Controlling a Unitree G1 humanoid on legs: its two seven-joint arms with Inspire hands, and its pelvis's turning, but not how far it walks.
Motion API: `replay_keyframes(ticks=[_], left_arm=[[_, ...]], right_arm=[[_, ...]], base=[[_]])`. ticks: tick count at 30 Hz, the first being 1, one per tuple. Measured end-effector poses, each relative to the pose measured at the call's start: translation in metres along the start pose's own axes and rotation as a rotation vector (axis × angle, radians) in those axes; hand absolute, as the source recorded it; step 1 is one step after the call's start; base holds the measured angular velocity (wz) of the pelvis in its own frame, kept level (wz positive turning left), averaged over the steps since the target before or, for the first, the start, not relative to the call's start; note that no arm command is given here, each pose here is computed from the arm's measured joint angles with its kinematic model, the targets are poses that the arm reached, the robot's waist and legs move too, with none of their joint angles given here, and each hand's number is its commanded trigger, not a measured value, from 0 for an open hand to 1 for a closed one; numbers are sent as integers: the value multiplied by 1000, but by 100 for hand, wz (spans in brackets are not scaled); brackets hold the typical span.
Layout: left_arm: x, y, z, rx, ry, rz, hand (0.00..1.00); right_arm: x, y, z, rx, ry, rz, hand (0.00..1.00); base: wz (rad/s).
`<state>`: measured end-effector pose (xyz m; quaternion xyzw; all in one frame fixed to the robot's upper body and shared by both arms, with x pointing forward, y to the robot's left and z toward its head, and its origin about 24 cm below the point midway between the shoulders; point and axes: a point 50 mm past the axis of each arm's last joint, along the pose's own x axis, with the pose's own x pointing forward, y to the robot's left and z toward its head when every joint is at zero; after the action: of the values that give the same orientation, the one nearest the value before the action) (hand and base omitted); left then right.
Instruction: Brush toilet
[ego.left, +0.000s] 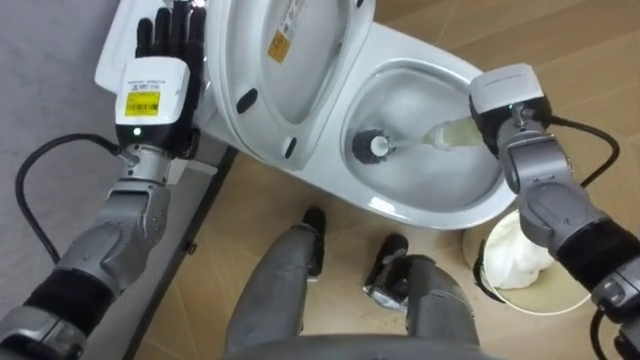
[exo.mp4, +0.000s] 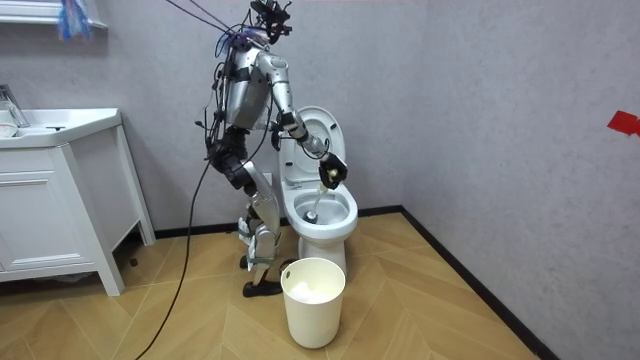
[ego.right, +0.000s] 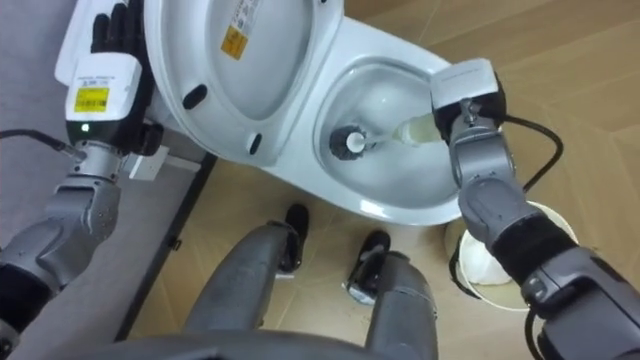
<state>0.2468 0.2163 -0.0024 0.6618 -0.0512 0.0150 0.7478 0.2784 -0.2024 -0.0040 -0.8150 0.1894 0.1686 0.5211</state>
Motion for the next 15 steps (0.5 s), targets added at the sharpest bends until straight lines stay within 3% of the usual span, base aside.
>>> replay_keyframes(ticks=[7, 13, 15], left_arm=[[-10, -9, -8, 10, 34, -56, 0], [-32, -24, -11, -18, 74, -129, 0], [-47, -27, -16, -32, 109, -161, 0]], right_arm=[[-5, 25, 5, 83, -15, 80, 100], [-19, 78, -4, 236, -8, 196, 100], [-31, 100, -3, 291, -1, 243, 100]], base=[[-3], [-3], [-17]])
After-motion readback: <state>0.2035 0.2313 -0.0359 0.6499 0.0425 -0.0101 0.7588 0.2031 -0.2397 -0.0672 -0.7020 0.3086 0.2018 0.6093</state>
